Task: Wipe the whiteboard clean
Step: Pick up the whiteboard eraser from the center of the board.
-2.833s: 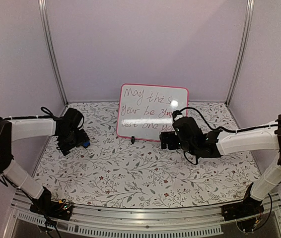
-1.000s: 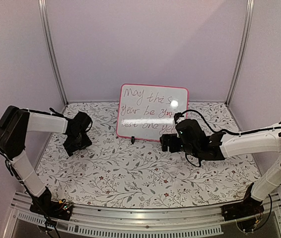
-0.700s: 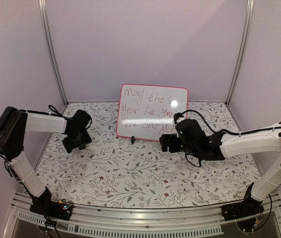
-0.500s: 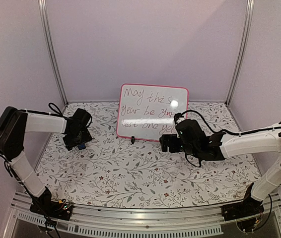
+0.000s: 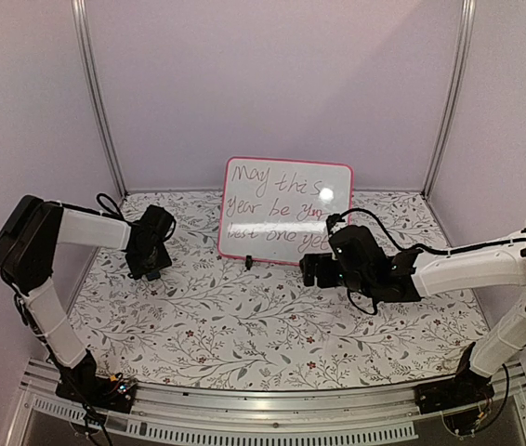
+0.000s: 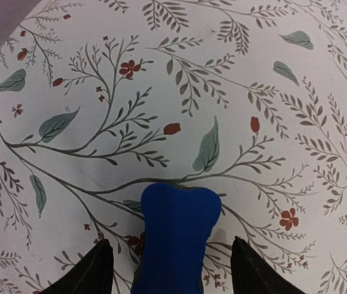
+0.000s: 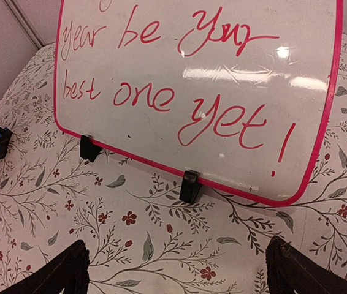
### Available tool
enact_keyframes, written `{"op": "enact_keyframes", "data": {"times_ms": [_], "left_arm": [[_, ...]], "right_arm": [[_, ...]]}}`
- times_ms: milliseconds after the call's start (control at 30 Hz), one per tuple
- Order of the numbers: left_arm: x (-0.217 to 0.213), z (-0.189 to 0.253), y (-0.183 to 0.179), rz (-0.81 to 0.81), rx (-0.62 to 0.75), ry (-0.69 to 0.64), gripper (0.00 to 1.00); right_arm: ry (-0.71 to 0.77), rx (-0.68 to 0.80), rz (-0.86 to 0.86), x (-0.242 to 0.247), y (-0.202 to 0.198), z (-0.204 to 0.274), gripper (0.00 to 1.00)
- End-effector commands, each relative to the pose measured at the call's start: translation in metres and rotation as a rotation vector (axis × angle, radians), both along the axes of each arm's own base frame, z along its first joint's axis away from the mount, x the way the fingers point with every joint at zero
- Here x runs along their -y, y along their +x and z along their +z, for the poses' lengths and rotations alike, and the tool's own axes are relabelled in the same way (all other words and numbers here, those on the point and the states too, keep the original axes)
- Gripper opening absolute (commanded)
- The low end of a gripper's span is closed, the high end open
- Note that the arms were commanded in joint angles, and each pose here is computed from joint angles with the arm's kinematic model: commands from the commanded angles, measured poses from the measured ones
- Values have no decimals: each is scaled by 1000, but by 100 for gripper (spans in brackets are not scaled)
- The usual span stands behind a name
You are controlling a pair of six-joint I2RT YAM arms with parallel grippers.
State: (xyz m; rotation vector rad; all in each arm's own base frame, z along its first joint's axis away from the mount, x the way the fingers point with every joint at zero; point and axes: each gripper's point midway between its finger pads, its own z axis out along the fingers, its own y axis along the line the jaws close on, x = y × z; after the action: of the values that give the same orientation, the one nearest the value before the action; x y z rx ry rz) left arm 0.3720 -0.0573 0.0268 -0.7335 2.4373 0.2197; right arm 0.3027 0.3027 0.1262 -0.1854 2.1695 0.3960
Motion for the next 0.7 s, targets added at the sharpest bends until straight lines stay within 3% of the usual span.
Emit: {"op": "enact_keyframes", "data": {"times_ms": [0,667], "left_arm": [[0,0,11,2,20,-5,64],[-6,-10,12,14,10,-14,49]], "right_arm": [[17,12,6,-3,-1,6,99],[5,11,14,-8,2,6,99]]}}
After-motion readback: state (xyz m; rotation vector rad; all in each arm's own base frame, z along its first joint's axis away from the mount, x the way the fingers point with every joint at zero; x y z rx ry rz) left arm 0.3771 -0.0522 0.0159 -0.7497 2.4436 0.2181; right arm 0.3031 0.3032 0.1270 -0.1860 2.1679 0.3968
